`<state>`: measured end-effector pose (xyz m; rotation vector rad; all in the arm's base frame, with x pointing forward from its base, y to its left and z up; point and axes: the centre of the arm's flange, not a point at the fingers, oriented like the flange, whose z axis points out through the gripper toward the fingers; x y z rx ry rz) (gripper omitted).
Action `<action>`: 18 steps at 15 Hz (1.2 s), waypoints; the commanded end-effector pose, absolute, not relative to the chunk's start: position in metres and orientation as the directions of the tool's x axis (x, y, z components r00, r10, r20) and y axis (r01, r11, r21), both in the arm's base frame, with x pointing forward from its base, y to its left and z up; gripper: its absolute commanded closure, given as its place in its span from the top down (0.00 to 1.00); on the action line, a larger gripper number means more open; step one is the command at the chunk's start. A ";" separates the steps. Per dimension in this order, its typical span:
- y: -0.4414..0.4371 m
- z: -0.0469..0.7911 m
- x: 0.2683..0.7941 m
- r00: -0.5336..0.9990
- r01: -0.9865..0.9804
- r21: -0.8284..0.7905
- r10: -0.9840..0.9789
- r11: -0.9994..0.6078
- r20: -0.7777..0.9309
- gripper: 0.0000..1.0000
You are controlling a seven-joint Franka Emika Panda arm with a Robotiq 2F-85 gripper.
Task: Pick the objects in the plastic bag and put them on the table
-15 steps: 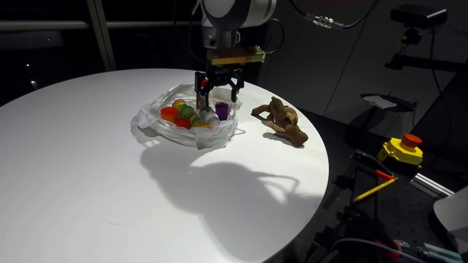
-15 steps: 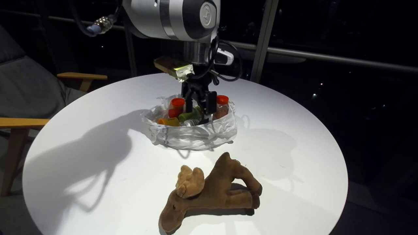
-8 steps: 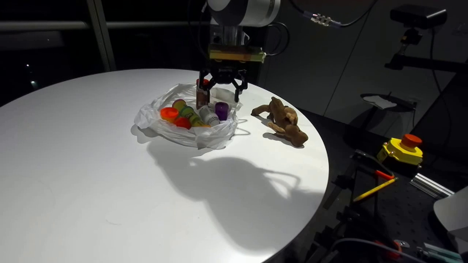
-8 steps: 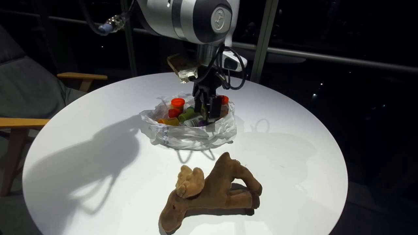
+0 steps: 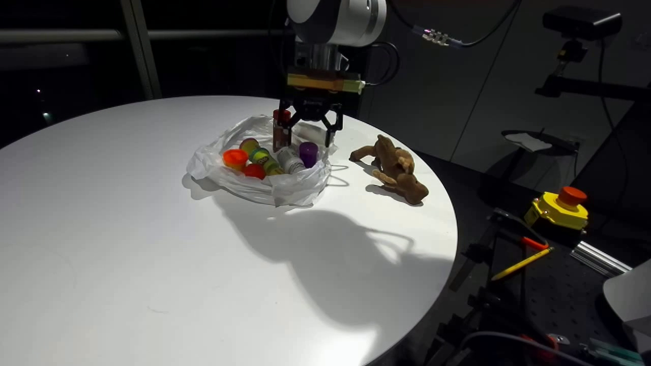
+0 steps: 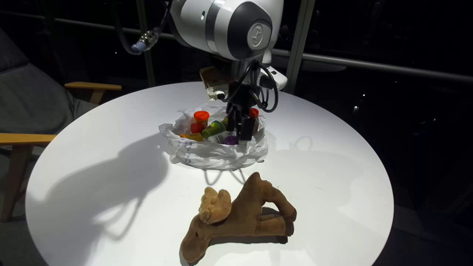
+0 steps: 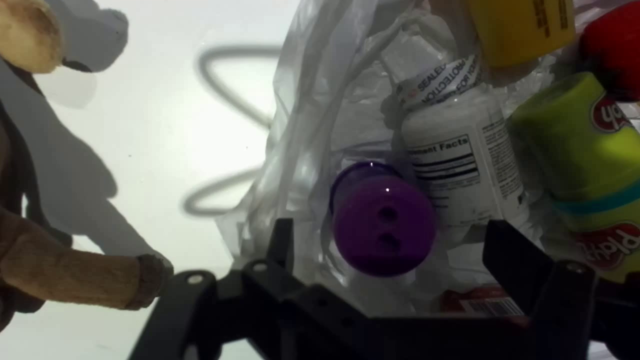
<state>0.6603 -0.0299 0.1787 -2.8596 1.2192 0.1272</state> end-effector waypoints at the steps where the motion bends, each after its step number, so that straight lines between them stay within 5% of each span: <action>1: -0.033 0.178 0.672 0.657 -0.752 -0.017 -0.748 -0.659 -0.091 0.71; 7: -0.036 0.180 0.666 0.646 -0.762 -0.013 -0.758 -0.648 -0.095 0.26; 18: -0.024 0.305 0.589 0.779 -0.627 0.029 -0.627 -0.778 0.008 0.26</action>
